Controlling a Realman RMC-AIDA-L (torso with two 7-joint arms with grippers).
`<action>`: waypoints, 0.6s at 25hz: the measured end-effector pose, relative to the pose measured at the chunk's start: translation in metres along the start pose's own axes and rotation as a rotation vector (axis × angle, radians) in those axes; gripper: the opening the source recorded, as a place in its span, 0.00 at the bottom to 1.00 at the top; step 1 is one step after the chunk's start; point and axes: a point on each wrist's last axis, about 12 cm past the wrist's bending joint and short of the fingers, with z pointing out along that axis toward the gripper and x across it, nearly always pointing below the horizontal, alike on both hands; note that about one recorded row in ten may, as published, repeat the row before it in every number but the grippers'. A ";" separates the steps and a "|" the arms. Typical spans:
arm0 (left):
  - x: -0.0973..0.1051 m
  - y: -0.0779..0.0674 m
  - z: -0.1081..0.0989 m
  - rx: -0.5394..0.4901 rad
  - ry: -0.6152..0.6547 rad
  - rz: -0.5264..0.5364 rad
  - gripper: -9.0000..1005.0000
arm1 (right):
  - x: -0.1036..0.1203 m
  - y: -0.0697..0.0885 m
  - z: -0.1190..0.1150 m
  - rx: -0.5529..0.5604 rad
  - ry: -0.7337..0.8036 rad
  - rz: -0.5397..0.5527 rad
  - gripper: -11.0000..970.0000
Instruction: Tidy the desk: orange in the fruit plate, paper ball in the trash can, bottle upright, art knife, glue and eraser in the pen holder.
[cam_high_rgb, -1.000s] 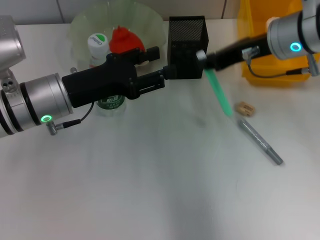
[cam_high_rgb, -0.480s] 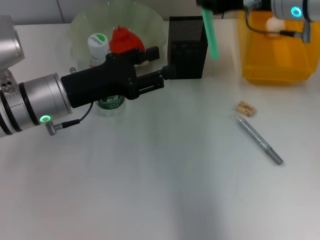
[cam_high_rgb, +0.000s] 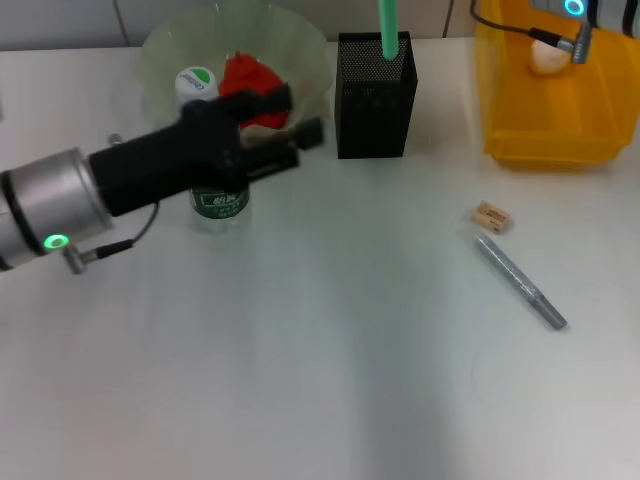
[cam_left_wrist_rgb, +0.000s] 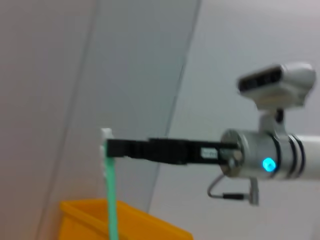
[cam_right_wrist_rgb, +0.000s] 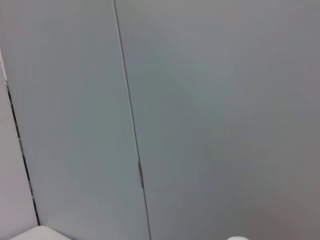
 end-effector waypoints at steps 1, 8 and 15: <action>0.000 0.000 0.000 0.000 0.000 0.000 0.68 | 0.005 -0.002 0.000 0.006 -0.029 -0.013 0.21; -0.003 0.007 -0.016 -0.075 -0.049 -0.008 0.68 | 0.021 -0.010 0.003 0.042 -0.131 -0.063 0.21; -0.004 0.008 -0.016 -0.081 -0.051 0.006 0.68 | 0.041 -0.008 0.014 0.039 -0.115 -0.065 0.21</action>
